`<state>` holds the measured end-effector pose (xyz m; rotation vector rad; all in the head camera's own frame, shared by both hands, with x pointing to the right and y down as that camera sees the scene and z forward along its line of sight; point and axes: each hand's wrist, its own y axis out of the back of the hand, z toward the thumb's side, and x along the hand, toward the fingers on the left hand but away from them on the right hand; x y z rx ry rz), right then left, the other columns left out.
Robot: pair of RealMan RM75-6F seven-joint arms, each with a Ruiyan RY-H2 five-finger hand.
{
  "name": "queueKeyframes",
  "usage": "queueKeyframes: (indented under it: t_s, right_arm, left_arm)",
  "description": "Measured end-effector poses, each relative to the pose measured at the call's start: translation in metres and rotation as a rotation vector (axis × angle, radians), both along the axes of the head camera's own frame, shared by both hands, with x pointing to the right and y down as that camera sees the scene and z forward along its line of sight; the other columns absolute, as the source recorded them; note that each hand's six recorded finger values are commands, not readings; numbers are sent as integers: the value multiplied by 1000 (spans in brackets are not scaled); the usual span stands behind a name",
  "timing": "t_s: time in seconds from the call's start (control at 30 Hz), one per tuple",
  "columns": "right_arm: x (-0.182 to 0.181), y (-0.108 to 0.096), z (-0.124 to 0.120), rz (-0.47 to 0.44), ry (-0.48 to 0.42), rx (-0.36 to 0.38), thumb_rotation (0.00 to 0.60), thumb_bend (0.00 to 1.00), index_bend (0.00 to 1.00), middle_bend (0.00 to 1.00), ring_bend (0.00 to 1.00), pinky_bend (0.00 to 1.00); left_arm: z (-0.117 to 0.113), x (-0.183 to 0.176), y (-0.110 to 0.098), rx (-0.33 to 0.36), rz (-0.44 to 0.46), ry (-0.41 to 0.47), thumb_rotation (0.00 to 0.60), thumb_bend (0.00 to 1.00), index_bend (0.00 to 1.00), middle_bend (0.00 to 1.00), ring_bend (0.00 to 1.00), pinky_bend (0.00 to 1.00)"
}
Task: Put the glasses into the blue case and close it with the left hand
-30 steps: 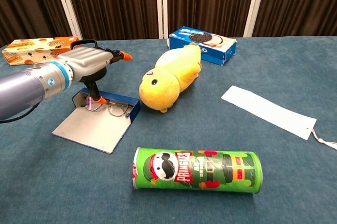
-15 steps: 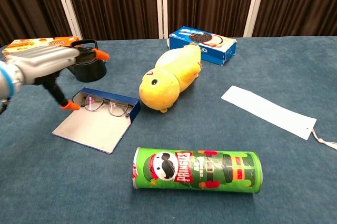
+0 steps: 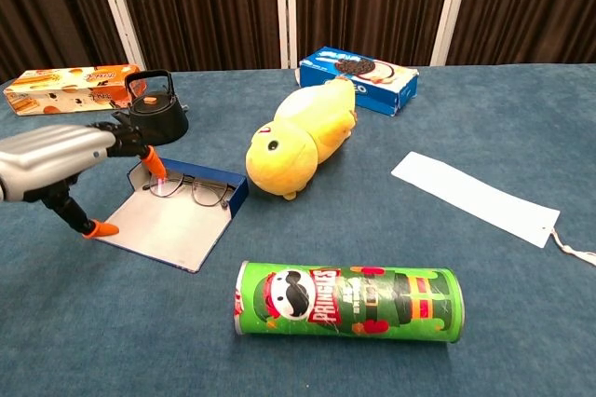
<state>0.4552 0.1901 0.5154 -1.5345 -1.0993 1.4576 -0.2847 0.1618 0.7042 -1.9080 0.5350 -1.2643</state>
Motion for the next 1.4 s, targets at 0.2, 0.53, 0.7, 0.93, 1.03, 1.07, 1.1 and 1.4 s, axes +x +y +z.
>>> queueKeyframes:
  t_s: [0.2, 0.53, 0.7, 0.93, 1.03, 1.07, 1.1, 1.4]
  right_arm:
    - [1, -1, 3, 3, 4, -7, 600, 0, 0, 0, 0, 0]
    - [3, -1, 4, 7, 7, -10, 600, 0, 0, 0, 0, 0]
    - [3, -1, 4, 9, 9, -8, 600, 0, 0, 0, 0, 0]
    - [3, -1, 4, 7, 10, -8, 600, 0, 0, 0, 0, 0]
    - [3, -1, 4, 7, 10, -8, 600, 0, 0, 0, 0, 0]
    - [3, -1, 4, 8, 10, -8, 600, 0, 0, 0, 0, 0]
    - [3, -1, 3, 8, 10, -7, 600, 0, 0, 0, 0, 0]
    - [3, -1, 3, 7, 10, -5, 600, 0, 0, 0, 0, 0]
  left_arm:
    - [17, 6, 14, -23, 15, 20, 600, 228, 271, 0, 0, 0]
    - [29, 8, 18, -23, 8, 30, 600, 228, 271, 0, 0, 0]
    - [32, 9, 17, -25, 6, 33, 600, 227, 271, 0, 0, 0]
    - [34, 11, 18, -29, 12, 36, 600, 239, 272, 0, 0, 0]
    - [36, 11, 18, -31, 15, 32, 600, 286, 274, 0, 0, 0]
    - [36, 11, 18, -32, 16, 31, 600, 301, 275, 0, 0, 0]
    - [37, 11, 18, -33, 17, 30, 600, 310, 277, 0, 0, 0]
    - [36, 12, 18, -37, 23, 31, 600, 457, 292, 0, 0, 0]
